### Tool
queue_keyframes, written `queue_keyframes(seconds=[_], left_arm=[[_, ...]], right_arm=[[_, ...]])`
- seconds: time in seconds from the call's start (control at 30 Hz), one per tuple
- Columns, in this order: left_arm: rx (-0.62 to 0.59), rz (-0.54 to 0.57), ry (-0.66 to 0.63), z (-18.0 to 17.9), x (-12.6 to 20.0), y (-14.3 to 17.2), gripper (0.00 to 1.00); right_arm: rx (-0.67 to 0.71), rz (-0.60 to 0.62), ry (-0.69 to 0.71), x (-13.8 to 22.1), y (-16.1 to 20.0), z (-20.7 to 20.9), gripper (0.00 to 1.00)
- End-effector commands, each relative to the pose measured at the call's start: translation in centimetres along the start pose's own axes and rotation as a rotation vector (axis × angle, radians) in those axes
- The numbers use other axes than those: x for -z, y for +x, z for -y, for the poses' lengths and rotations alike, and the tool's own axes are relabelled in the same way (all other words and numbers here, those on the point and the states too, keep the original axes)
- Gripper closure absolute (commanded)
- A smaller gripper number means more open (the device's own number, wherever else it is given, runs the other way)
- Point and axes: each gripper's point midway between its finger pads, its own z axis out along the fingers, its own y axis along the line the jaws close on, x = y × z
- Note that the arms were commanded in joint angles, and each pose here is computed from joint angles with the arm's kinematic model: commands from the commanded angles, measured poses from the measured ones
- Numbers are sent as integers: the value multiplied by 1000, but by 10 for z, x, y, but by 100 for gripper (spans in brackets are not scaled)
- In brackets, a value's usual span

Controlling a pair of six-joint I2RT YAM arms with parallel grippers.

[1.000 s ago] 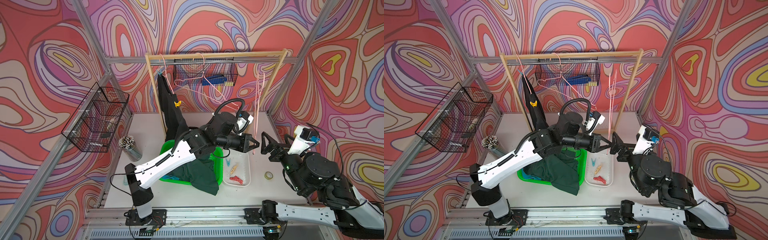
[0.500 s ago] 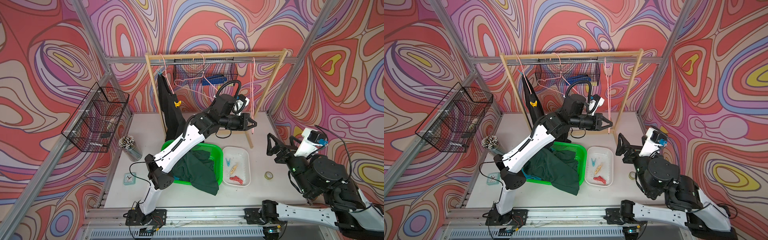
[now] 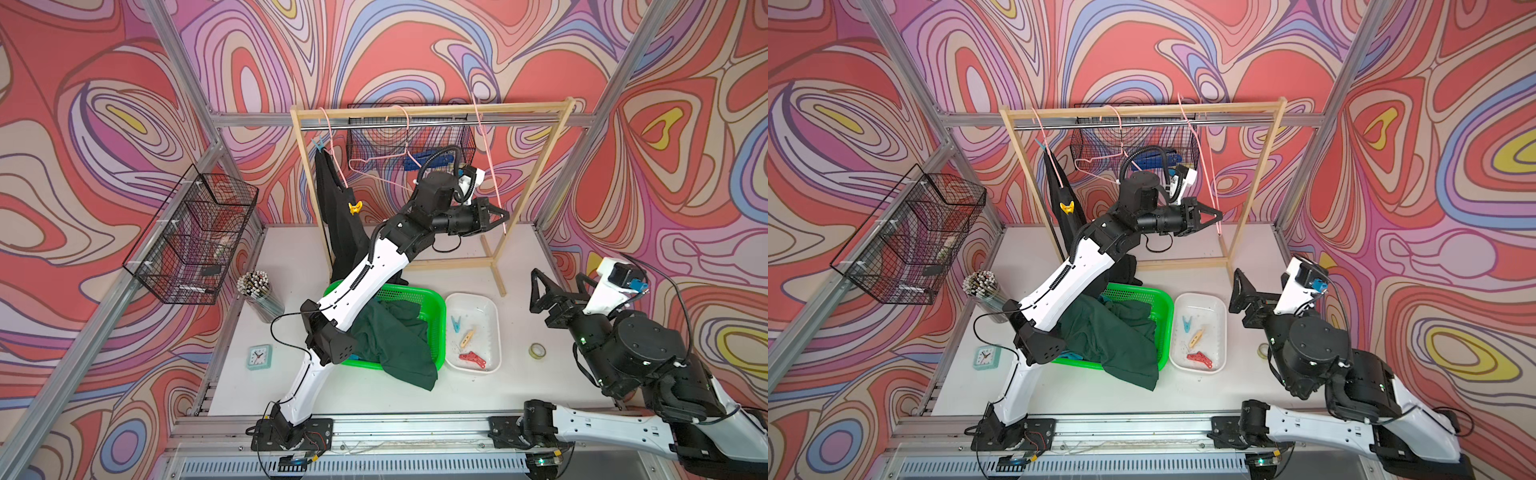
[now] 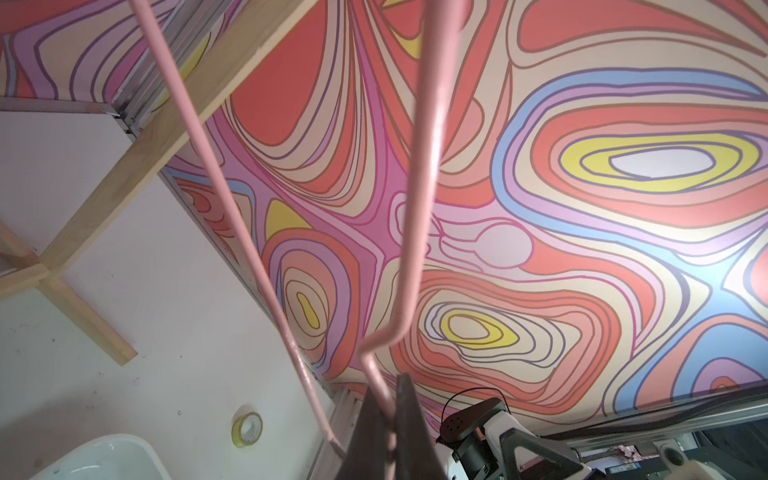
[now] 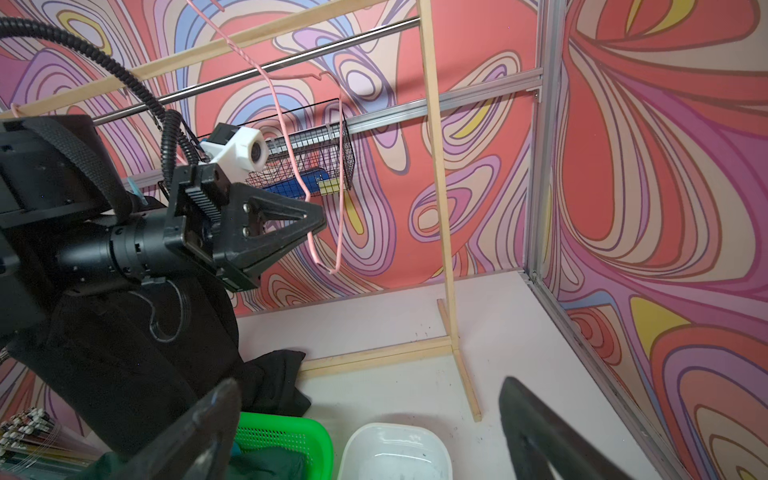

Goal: Remove the clothespins securing t-shirts to the hanger
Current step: Place the hanger on the clothes rail.

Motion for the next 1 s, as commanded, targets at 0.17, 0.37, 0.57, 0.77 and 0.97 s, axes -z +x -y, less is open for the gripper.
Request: queue_keyframes(seconds=[0.17,0.37,0.57,0.77,0.97], left_arm=[[36,106,68,-6,4,-40,100],[89,42,61,-26,-5,-23,100],[114,-3,48,-38,-4,-3,100],[93,-15,45,-33,3,4,67],[54,-19,34,-21,14,4,19]], right_arm=[[35,-4,6,-3,8,-4,2],[38,0,6,-3,7,-5,2],[43,3,8,-3,6,-5,2],[42,11,4,-3,2,-6,2],[49,8,-1,-3,0,-8,2]])
